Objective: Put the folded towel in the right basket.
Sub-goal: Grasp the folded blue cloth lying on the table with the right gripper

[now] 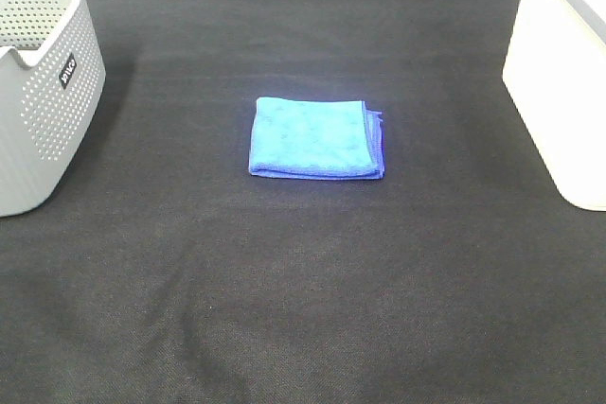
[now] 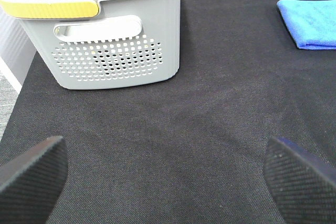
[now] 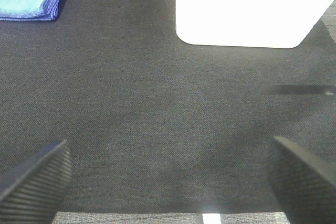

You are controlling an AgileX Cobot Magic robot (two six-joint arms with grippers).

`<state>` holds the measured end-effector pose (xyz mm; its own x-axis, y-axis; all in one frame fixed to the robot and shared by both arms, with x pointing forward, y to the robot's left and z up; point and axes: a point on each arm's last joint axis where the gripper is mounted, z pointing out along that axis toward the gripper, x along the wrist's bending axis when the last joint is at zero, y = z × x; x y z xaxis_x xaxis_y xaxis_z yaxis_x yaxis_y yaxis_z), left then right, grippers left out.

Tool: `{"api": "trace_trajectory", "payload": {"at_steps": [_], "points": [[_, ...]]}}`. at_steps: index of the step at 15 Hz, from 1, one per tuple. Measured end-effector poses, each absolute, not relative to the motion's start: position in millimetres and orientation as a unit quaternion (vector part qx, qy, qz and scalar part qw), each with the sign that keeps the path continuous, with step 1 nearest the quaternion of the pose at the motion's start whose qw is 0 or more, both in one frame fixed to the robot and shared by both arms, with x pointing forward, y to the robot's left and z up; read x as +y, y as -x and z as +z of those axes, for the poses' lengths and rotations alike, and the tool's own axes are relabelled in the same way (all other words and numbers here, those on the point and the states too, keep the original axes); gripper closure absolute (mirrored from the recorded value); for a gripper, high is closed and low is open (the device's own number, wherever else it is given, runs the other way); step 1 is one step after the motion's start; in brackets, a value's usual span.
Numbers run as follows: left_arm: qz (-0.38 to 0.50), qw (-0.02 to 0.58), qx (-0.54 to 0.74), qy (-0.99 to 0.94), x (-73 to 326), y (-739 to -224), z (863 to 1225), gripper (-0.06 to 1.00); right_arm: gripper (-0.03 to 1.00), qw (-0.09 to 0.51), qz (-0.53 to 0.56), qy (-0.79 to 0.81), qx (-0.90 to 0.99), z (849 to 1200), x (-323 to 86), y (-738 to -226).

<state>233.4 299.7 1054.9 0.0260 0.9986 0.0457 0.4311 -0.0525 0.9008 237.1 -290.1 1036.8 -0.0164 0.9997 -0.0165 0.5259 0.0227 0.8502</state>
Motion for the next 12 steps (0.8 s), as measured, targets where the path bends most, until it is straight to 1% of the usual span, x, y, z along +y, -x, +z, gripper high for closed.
{"api": "trace_trajectory", "payload": {"at_steps": [12], "points": [[0.385, 0.368, 0.582, -0.614, 299.6, -233.4, 1054.9, 0.01, 0.0, 0.347, 0.341, -0.61, 0.626, 1036.8, -290.2, -237.1]]}}
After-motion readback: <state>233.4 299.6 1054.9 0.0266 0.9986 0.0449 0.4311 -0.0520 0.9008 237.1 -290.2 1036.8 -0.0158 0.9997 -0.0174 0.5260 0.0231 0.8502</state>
